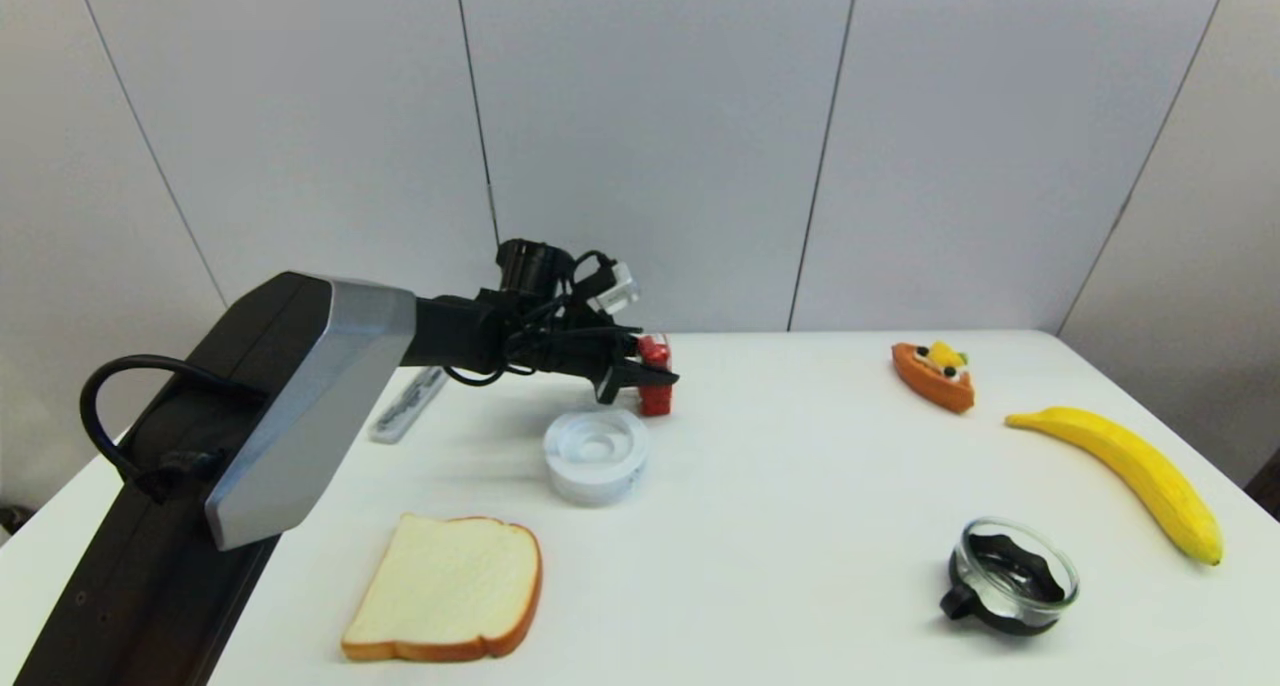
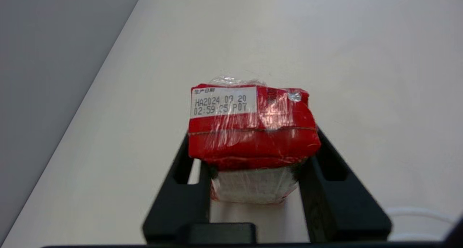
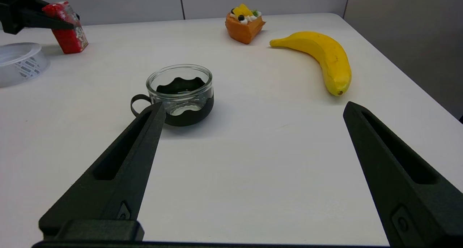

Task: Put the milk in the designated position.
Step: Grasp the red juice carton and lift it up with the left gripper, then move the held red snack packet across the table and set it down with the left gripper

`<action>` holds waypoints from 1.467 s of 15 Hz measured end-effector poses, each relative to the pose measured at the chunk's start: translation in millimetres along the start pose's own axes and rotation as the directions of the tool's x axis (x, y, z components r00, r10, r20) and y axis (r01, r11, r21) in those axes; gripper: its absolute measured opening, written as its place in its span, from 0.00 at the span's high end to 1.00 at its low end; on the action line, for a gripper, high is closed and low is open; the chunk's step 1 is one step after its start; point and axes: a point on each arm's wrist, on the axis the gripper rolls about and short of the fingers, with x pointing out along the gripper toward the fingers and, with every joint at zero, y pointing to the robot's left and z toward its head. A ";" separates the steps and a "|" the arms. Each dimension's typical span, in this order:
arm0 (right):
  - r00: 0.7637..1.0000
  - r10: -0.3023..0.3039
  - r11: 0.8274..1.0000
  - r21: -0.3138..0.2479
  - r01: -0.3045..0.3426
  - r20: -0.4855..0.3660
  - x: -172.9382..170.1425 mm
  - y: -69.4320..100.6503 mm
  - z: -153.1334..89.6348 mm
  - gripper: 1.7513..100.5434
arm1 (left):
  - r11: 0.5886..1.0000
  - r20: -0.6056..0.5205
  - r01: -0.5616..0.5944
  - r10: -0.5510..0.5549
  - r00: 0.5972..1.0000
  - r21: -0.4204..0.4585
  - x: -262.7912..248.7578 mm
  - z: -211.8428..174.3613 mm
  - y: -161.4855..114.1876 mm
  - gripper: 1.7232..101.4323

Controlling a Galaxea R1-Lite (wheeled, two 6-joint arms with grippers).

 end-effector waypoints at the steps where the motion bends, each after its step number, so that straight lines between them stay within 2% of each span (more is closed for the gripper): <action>1: 1.000 0.000 1.000 0.000 0.000 0.000 0.0 0.0 0.0 0.03 | 1.000 0.000 0.000 0.000 1.000 -0.002 0.2 -0.2 0.1 0.65; 6: 1.000 0.000 1.000 0.000 0.000 0.000 0.0 0.0 0.0 0.03 | 1.000 0.014 -0.011 0.011 1.000 -0.002 -2.8 8.7 1.6 0.65; 9: 1.000 0.000 1.000 0.000 0.000 0.000 0.0 0.0 0.0 0.03 | 0.998 0.040 -0.068 0.068 0.997 -0.008 -18.7 36.2 3.7 0.65; 13: 1.000 0.000 1.000 0.000 0.000 0.000 0.0 0.0 0.0 0.03 | 0.987 0.077 -0.154 0.151 0.986 0.035 -59.0 84.5 -2.3 0.65; 16: 1.000 0.000 1.000 0.000 0.000 0.000 0.0 0.0 0.0 0.03 | 0.991 0.034 -0.133 0.133 0.991 0.009 -83.5 102.1 -26.0 0.65; 22: 1.000 0.000 1.000 0.000 0.000 0.000 0.0 0.0 0.0 0.03 | 0.995 -0.082 -0.040 0.033 0.996 -0.088 -124.8 84.1 -107.7 0.65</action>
